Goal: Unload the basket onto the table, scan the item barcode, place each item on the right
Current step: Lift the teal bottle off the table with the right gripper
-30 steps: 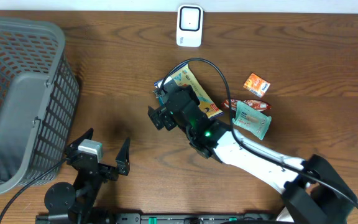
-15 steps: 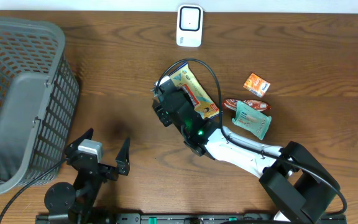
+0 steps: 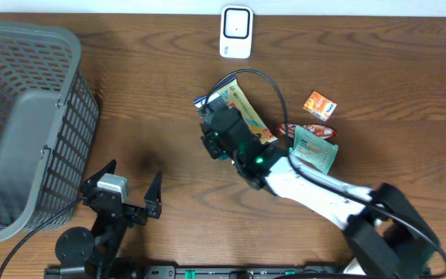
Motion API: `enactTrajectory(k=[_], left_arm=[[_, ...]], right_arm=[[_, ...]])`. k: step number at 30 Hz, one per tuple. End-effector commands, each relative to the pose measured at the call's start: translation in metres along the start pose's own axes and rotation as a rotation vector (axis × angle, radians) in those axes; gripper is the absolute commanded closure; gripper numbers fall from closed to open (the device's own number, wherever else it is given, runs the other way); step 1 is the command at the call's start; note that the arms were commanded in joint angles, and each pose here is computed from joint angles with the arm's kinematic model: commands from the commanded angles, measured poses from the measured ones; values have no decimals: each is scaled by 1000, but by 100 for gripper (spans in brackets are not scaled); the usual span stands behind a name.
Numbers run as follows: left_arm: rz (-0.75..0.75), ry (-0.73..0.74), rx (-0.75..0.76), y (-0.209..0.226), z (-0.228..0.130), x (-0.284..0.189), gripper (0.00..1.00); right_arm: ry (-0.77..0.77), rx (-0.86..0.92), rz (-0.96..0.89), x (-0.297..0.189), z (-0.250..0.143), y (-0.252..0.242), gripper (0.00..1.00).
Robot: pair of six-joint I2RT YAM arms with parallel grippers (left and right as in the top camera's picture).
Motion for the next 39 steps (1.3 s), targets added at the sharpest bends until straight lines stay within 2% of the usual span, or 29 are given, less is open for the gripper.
enactTrajectory(k=[1, 8, 14, 20, 25, 32, 37, 39], left_arm=[[3, -6, 17, 0, 2, -1, 2], [3, -5, 17, 0, 2, -1, 2], [3, -6, 17, 0, 2, -1, 2], [3, -6, 17, 0, 2, -1, 2], [3, -6, 17, 0, 2, -1, 2], [3, -5, 17, 0, 2, -1, 2], [3, -5, 17, 0, 2, -1, 2], [3, -5, 17, 0, 2, -1, 2]], right_arm=[[-60, 115, 187, -42, 41, 2, 99], [28, 290, 502, -98, 64, -21, 99], [178, 504, 766, -121, 69, -47, 99], [272, 580, 928, -138, 71, -59, 99], [251, 538, 938, -138, 71, -60, 99], [158, 372, 932, -137, 71, -60, 99], [87, 272, 731, -121, 65, -69, 99], [79, 304, 521, -109, 60, -83, 99]])
Point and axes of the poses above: each gripper's point midway between its finger pads, its own x axis out along the fingers, its own y axis along the line the jaws close on, z = x × y, the point moved 8 cm from there along -x, back along the fingers, and after that the axes turned 11 degrees about x, right-handed, at the moved point
